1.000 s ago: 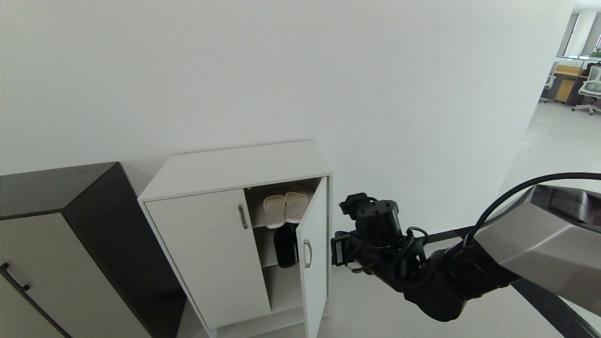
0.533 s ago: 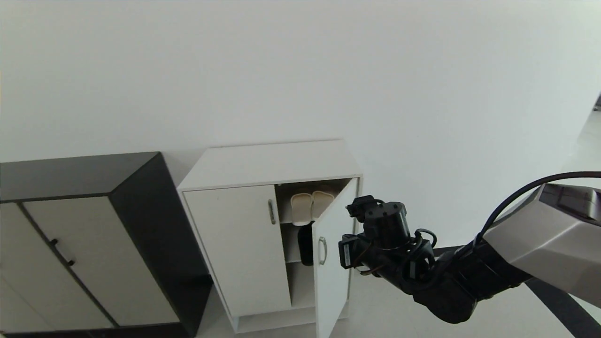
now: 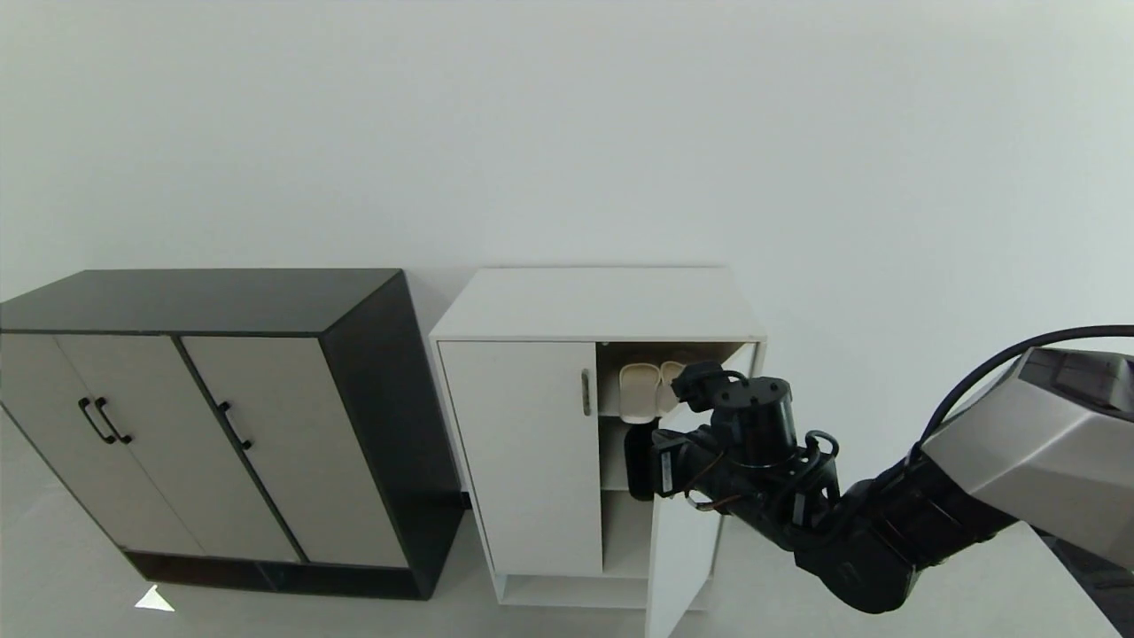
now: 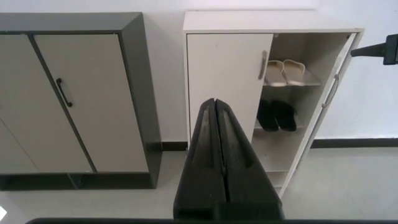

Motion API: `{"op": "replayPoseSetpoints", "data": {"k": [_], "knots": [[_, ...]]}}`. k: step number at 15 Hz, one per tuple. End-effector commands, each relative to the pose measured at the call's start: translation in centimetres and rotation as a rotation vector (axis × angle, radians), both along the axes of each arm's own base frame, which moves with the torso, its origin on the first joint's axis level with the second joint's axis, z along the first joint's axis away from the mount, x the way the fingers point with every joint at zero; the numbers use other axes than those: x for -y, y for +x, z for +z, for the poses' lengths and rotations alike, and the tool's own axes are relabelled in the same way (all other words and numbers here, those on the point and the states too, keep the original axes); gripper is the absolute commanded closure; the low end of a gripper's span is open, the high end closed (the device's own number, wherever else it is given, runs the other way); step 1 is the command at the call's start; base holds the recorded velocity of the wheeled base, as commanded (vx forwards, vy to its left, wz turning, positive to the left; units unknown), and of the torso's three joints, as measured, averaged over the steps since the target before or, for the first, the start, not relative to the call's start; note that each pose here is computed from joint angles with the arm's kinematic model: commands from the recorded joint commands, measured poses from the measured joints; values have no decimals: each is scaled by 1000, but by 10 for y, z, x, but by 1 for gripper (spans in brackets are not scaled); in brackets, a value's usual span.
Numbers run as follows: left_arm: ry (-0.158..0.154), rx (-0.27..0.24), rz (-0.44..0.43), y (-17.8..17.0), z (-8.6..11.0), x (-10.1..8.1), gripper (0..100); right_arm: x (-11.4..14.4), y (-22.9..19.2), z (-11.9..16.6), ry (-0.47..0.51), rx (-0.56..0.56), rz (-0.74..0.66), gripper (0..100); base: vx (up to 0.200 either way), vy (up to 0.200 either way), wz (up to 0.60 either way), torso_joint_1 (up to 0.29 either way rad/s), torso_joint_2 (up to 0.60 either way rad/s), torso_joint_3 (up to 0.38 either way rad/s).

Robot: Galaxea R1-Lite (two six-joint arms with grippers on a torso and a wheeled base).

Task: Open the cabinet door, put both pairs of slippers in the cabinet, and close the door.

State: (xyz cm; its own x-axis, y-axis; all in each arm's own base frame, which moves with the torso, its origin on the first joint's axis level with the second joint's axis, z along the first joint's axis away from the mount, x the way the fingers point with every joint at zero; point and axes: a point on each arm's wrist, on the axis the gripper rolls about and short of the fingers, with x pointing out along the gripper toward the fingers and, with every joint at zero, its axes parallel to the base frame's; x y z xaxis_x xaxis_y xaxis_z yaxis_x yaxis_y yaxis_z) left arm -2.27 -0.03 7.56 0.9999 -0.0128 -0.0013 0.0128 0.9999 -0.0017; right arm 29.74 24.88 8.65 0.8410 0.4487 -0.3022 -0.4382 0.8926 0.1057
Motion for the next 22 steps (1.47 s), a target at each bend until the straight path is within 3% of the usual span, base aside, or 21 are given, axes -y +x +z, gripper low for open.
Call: {"op": "replayPoseSetpoints", "data": {"k": [1, 4, 8, 12, 22], "knots": [[0, 0, 0, 0, 0, 0, 100, 20, 3, -6, -6, -3, -16, 100, 0, 0, 0, 0, 0, 0], [2, 0, 0, 0, 0, 0, 100, 44, -4, -20, -26, -61, 4, 100, 0, 0, 0, 0, 0, 0], [3, -2, -1, 0, 0, 0, 100, 59, -3, -31, -63, -84, -19, 100, 200, 0, 0, -6, 0, 5], [2, 0, -1, 0, 0, 0, 100, 61, -3, -35, -70, -94, -22, 100, 200, 0, 0, 10, 5, -1], [2, 1, -1, 0, 0, 0, 100, 39, 36, -55, -49, -62, -31, 100, 0, 0, 0, 0, 0, 0]]}}
